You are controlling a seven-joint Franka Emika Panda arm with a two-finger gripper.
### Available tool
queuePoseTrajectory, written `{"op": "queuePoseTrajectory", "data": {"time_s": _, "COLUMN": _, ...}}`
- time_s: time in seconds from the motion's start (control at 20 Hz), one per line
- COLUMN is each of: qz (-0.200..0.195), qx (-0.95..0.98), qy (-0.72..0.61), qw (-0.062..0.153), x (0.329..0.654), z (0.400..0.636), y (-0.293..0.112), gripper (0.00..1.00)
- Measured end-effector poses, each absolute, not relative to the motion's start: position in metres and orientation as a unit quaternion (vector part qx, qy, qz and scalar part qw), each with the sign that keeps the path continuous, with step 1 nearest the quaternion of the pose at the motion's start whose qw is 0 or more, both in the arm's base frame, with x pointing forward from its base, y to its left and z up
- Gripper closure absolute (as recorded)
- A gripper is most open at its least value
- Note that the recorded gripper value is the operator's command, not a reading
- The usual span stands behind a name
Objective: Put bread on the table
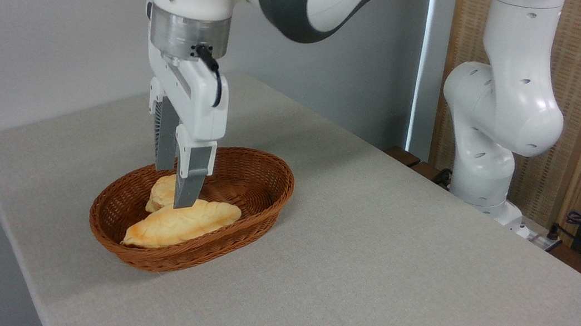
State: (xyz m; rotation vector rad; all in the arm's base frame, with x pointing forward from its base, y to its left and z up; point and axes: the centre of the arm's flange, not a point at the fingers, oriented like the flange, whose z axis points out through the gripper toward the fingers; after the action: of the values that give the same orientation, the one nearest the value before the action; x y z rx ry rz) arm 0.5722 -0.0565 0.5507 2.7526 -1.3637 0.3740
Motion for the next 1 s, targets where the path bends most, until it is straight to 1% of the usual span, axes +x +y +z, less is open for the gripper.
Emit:
{"op": "queuePoseTrajectory", "data": {"time_s": 0.05, "qz": 0.110, "qx": 0.892, "qy": -0.438, "qw": 0.029, "x": 0.569, "z": 0.552, "y": -0.055, "gripper": 0.00}}
{"op": "queuePoseTrajectory", "data": {"time_s": 0.1, "qz": 0.113, "qx": 0.893, "qy": -0.436, "qw": 0.028, "x": 0.570, "z": 0.554, "y": -0.054, "gripper": 0.00}}
{"op": "queuePoseTrajectory", "data": {"time_s": 0.25, "qz": 0.128, "qx": 0.898, "qy": -0.420, "qw": 0.021, "x": 0.574, "z": 0.569, "y": -0.039, "gripper": 0.00}}
{"op": "queuePoseTrajectory", "data": {"time_s": 0.3, "qz": 0.129, "qx": 0.899, "qy": -0.419, "qw": 0.021, "x": 0.574, "z": 0.570, "y": -0.037, "gripper": 0.00}}
{"op": "queuePoseTrajectory", "data": {"time_s": 0.7, "qz": 0.125, "qx": 0.901, "qy": -0.416, "qw": 0.022, "x": 0.575, "z": 0.568, "y": -0.036, "gripper": 0.00}}
{"op": "queuePoseTrajectory", "data": {"time_s": 1.0, "qz": 0.111, "qx": 0.902, "qy": -0.417, "qw": 0.028, "x": 0.573, "z": 0.564, "y": -0.037, "gripper": 0.00}}
